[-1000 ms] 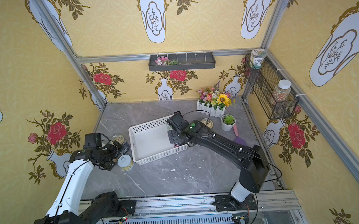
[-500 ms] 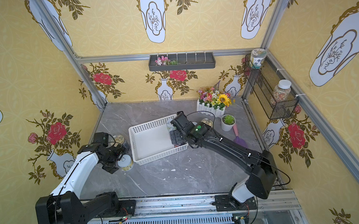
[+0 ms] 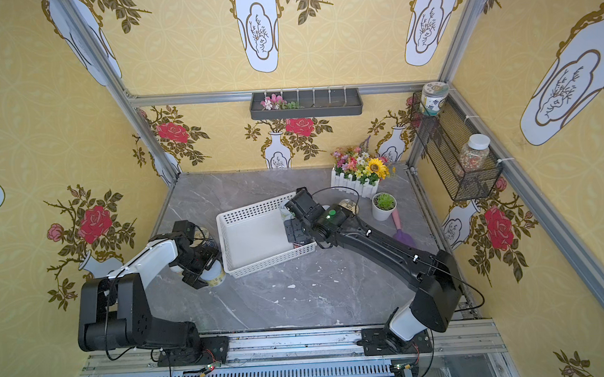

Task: Put the canned food in the basket
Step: Pick up the canned food from the center of the board, then place the canned food in the basket.

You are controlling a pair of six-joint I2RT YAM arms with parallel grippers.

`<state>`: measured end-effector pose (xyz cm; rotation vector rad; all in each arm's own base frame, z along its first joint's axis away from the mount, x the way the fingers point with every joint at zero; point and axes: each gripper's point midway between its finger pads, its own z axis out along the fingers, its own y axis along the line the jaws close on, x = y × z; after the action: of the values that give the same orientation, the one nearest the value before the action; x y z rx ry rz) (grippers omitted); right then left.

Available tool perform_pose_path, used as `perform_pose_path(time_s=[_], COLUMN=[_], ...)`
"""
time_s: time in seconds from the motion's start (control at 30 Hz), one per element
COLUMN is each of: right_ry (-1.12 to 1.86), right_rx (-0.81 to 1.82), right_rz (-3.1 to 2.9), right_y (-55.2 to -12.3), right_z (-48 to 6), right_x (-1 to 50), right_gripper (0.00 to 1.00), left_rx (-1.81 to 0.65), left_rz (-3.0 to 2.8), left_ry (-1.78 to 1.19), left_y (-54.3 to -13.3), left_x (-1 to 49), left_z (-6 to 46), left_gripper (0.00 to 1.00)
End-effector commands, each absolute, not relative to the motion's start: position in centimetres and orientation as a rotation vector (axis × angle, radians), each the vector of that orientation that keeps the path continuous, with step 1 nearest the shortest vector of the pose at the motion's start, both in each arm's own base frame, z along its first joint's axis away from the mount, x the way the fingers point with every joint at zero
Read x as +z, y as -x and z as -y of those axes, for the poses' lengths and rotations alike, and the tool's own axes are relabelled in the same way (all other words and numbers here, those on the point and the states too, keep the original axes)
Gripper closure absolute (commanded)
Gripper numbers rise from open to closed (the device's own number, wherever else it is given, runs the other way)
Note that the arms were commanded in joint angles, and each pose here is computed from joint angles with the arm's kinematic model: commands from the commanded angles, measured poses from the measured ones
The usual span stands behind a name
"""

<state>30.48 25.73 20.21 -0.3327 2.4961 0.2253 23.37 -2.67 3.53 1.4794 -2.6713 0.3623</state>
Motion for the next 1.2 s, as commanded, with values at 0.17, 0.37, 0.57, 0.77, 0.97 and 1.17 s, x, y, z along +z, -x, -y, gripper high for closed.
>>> perform_pose_path(time_s=[0.17, 0.37, 0.57, 0.77, 0.97, 1.17], right_ry=[0.347, 0.349, 0.335, 0.314, 0.286, 0.252], right_rx=[0.213, 0.207, 0.210, 0.225, 0.229, 0.234], right_rz=[-2.500, -2.505, -2.495, -2.468, -2.442, -2.414], right_y=[-30.6, -30.6, -30.6, -30.4, -30.2, -30.1], right_z=[-25.9, -25.9, -25.7, -25.3, -24.7, -23.5], right_x=[20.1, 19.8, 20.2, 21.0, 22.0, 23.4], right_gripper=[0.03, 0.03, 0.03, 0.03, 0.03, 0.03], left_rx=[0.399, 0.389, 0.280, 0.364, 0.626, 0.608], left_rz=[2.731, 2.729, 2.764, 2.866, 2.969, 2.996], left_ry=[-1.439, -1.460, -1.462, -1.550, -1.615, -1.411], left_y=[-24.0, -23.2, -22.8, -24.2, -27.8, -32.0], left_x=[4.5, 4.9, 7.9, 15.3, 22.4, 21.7], left_z=[3.3, 3.1, 1.9, 1.5, 4.1, 11.5], left_gripper=[0.47, 0.57, 0.57, 0.57, 0.67, 0.66])
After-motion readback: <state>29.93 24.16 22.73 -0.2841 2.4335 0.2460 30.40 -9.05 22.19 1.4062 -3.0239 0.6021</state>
